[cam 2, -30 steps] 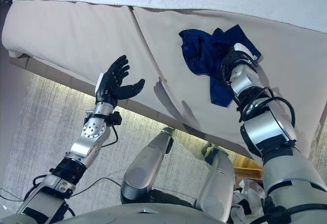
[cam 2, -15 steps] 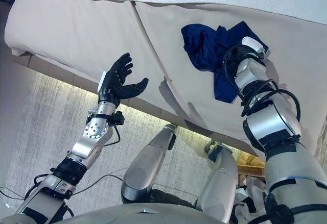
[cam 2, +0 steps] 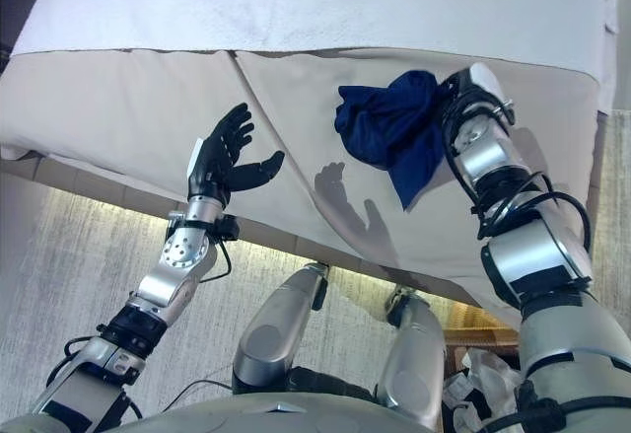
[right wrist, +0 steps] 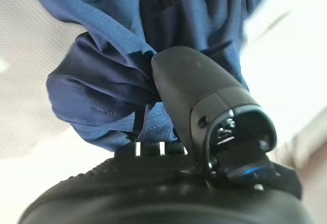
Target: Pick up the clothes from the bed and place them into the basket
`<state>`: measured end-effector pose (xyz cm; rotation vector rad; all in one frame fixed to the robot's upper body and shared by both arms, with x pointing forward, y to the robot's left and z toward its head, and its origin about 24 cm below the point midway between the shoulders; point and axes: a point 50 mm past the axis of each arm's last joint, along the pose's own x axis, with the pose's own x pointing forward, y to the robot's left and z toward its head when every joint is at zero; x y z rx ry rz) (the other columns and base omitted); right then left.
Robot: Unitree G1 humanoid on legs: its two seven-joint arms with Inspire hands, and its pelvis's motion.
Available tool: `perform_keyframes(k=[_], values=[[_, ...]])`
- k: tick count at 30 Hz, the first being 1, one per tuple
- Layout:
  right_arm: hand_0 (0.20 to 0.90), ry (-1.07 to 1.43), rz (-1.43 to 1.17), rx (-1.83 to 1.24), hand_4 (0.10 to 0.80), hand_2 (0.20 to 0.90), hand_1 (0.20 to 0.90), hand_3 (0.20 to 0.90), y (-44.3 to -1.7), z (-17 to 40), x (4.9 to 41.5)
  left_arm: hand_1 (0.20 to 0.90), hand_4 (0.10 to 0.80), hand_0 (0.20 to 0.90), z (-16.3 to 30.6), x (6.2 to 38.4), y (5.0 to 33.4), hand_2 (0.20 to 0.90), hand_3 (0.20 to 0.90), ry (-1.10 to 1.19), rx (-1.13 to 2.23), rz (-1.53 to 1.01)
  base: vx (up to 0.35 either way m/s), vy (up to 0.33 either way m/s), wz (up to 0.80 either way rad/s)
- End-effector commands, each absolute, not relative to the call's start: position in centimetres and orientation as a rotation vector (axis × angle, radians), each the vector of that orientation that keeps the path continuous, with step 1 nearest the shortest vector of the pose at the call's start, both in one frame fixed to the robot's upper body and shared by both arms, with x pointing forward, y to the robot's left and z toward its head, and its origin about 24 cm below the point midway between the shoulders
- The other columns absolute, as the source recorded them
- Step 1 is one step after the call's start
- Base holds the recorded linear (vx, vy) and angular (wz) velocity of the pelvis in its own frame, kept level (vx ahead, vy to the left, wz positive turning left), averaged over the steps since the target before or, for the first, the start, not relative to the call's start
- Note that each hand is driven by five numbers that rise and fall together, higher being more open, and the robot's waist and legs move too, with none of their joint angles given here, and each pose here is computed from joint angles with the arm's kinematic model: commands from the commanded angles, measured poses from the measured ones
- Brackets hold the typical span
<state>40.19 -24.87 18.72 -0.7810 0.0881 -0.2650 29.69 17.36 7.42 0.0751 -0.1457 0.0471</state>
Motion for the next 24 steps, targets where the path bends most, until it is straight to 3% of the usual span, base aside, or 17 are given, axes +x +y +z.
perform_keyframes(k=[1, 24], values=[[0.300, -0.192, -0.391, -0.804, 0.100, 0.300, 0.300, 0.200, -27.2, 25.5, 39.0, 0.900, 0.800, 0.900, 10.8, 29.4, 18.0, 0.900, 0.900, -0.310, 0.036, 0.080, 0.061, 0.021, -0.33], [0.300, -0.166, -0.582, -0.815, 0.100, 0.300, 0.300, 0.200, -36.5, 22.5, 30.8, 0.900, 0.800, 0.900, 6.5, 28.5, 20.6, 0.900, 0.900, -0.154, 0.129, 0.132, 0.044, -0.010, -0.27]])
